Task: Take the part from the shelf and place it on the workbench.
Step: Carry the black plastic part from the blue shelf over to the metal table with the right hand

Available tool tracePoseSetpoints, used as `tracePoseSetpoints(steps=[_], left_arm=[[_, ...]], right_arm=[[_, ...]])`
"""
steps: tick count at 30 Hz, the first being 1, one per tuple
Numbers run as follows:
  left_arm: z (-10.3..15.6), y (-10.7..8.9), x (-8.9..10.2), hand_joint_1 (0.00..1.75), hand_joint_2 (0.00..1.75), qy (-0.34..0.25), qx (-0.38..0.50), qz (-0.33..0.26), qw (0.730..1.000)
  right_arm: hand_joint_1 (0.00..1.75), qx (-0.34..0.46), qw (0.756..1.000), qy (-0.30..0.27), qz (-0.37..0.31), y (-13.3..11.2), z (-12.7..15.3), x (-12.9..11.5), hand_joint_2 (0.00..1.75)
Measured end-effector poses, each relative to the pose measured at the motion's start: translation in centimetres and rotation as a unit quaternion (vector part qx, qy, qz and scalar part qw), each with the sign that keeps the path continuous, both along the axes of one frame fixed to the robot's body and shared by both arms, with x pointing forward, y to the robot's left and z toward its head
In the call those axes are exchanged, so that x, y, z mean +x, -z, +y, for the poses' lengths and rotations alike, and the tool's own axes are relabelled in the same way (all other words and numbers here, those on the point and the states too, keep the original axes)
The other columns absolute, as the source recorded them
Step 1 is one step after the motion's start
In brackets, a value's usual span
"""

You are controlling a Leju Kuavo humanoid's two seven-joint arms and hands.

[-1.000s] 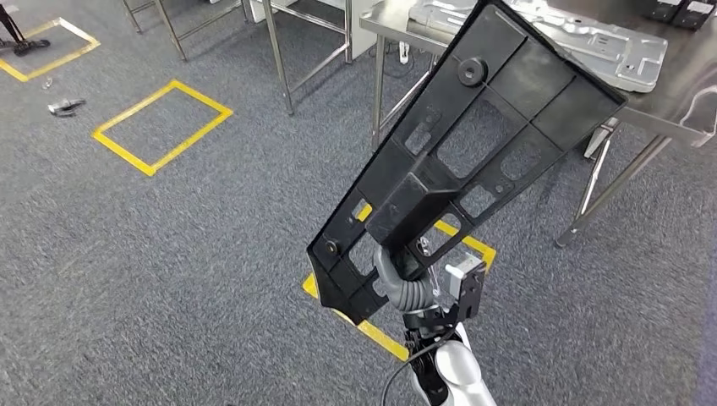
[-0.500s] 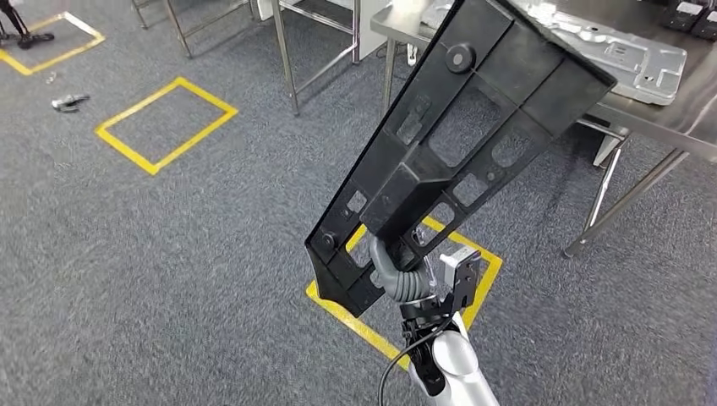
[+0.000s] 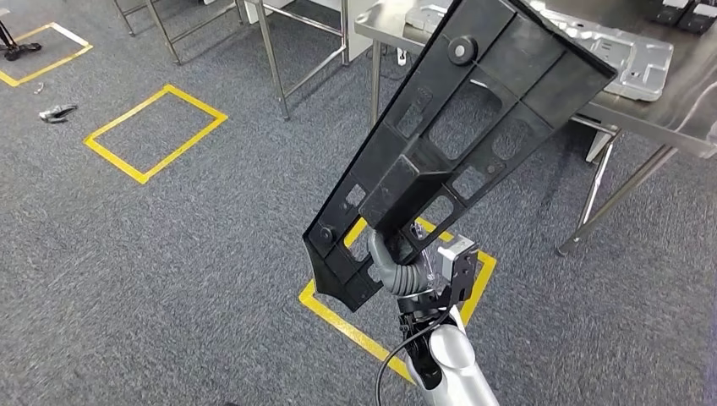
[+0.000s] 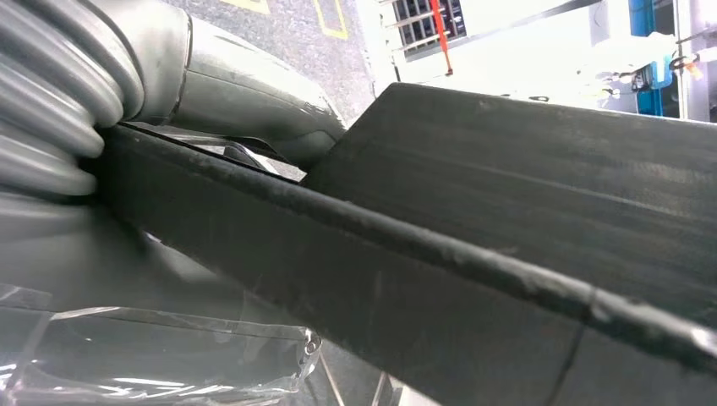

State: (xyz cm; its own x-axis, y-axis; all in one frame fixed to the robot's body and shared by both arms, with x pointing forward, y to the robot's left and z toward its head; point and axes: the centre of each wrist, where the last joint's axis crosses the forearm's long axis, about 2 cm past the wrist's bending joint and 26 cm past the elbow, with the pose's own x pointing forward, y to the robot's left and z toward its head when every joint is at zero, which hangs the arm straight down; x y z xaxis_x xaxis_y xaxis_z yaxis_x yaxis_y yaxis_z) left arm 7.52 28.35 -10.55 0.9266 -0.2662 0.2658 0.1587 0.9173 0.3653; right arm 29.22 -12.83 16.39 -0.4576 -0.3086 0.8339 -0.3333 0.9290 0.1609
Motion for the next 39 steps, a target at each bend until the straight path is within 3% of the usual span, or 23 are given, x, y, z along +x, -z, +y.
tracePoseSetpoints(steps=[27, 39], left_arm=[[0.3, 0.0, -0.2, 0.0, 1.75, -0.005, 0.003, -0.011, 1.0], [0.5, 0.2, -1.1, 0.0, 1.75, -0.004, 0.008, 0.001, 1.0]], right_arm=[[1.75, -0.003, 1.0, -0.011, -0.007, -0.1, 0.4, 0.1, 1.75], [1.75, -0.003, 1.0, -0.011, -0.009, -0.2, 0.4, 0.2, 1.75]])
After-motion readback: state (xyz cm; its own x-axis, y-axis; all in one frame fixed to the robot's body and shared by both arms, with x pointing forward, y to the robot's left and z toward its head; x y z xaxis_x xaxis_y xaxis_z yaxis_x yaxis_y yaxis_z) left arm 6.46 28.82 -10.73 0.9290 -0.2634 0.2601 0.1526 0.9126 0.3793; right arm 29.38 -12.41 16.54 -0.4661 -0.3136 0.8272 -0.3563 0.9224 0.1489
